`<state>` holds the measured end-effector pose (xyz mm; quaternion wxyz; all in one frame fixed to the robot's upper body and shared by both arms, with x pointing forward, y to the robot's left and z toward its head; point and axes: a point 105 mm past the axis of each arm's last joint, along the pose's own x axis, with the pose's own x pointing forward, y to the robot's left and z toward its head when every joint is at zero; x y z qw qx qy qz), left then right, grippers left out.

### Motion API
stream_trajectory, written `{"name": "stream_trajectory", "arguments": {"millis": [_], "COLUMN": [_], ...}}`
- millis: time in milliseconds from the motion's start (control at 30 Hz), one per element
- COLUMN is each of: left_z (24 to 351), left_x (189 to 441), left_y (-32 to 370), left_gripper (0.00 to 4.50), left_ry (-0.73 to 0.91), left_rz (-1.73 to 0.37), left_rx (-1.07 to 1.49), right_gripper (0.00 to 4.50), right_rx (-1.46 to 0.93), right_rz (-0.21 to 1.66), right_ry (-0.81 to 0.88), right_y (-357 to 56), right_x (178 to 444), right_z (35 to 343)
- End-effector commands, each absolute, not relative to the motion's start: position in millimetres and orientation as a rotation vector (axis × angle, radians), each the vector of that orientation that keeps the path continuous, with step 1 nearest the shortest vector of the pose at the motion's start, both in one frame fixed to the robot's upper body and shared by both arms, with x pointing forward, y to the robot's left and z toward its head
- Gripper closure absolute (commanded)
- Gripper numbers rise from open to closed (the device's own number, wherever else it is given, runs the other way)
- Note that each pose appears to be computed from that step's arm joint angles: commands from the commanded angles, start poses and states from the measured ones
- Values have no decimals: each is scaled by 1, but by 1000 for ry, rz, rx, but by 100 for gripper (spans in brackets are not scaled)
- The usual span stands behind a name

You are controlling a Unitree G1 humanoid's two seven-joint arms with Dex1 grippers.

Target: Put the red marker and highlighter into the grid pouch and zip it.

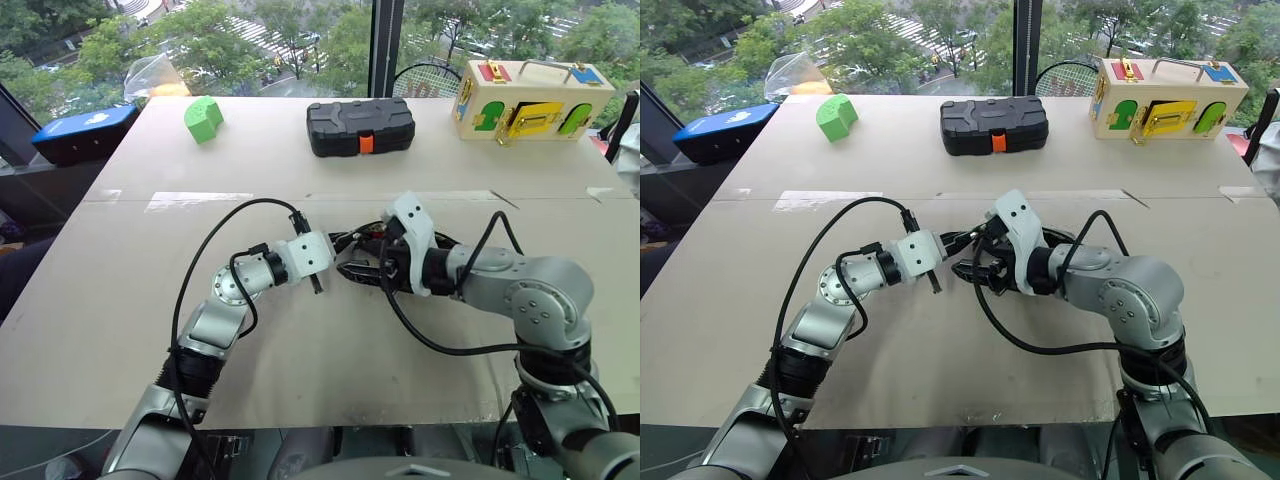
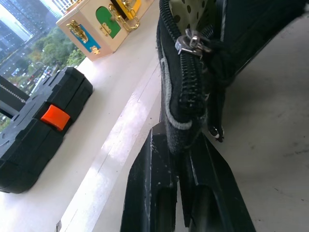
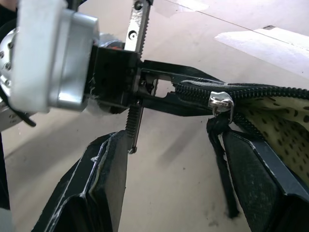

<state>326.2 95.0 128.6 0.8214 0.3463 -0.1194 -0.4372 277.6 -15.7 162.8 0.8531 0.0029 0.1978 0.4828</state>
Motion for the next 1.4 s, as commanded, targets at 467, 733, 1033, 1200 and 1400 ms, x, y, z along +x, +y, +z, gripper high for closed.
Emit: {"name": "stream_trajectory", "arguments": {"millis": [467, 733, 1033, 1200, 1400], "left_z": [144, 144, 144, 144, 146], "left_x": [317, 319, 321, 322, 321], "left_y": [84, 89, 93, 94, 94], "left_gripper": [450, 450, 450, 450, 450], "left_ry": [-342, -325, -315, -314, -317], "left_rz": [-950, -930, -912, -906, -905], "left_rx": [788, 779, 779, 783, 786], "right_gripper": [444, 444, 444, 444, 444], "right_rx": [141, 190, 207, 190, 187], "right_rz": [907, 875, 773, 704, 670], "right_ry": [387, 390, 387, 395, 393], "right_y": [-15, -28, -59, -76, -84], "right_x": [298, 294, 291, 292, 291], "right_z": [171, 171, 169, 167, 167]}}
